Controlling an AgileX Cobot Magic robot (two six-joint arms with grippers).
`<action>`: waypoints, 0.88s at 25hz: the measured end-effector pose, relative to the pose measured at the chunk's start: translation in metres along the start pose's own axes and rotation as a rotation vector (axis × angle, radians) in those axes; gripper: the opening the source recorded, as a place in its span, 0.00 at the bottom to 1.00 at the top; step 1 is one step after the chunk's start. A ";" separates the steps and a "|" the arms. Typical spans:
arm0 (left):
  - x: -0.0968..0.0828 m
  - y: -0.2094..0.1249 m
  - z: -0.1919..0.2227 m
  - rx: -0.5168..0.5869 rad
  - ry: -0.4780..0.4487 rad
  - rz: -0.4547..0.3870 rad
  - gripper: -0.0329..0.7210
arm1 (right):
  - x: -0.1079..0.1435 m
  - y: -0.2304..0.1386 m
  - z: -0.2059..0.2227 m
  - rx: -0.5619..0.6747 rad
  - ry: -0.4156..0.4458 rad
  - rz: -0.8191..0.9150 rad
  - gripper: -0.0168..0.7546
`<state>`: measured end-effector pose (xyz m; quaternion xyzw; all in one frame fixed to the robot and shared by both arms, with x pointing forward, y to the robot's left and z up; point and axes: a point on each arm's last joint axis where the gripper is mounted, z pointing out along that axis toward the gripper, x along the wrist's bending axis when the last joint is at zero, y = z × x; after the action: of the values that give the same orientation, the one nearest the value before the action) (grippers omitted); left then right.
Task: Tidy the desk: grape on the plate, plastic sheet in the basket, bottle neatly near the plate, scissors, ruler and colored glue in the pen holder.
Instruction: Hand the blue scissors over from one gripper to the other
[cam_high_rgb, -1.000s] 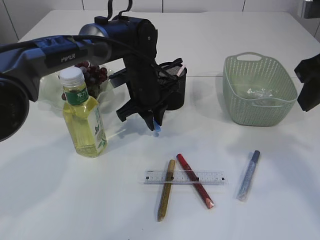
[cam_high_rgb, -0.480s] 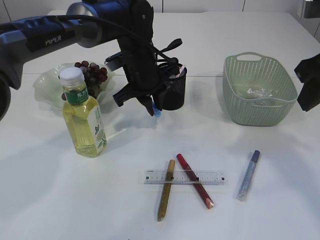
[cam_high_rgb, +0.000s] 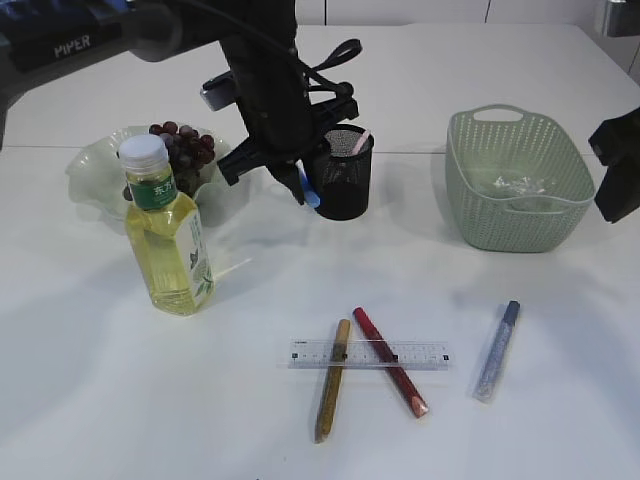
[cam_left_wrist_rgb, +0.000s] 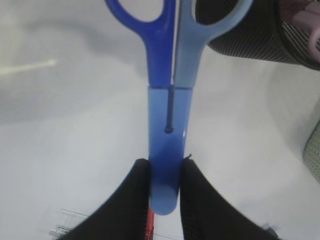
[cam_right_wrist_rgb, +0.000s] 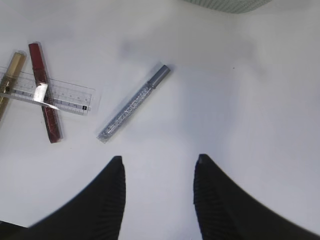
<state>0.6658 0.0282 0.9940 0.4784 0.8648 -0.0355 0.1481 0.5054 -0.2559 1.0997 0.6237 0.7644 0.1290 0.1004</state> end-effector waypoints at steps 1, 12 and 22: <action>0.000 0.000 -0.003 -0.003 -0.003 0.003 0.22 | 0.000 0.000 0.000 0.000 0.000 0.000 0.49; -0.003 -0.001 -0.043 -0.038 -0.062 0.104 0.22 | 0.000 0.000 0.000 0.000 0.000 0.000 0.49; -0.002 0.000 -0.064 -0.079 -0.081 0.222 0.22 | 0.000 0.000 0.000 -0.004 0.000 0.000 0.49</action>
<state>0.6526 0.0392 1.0556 0.5631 0.8006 -0.0043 0.2048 0.5057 -0.2559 1.0999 0.6235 0.7641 0.1305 0.1018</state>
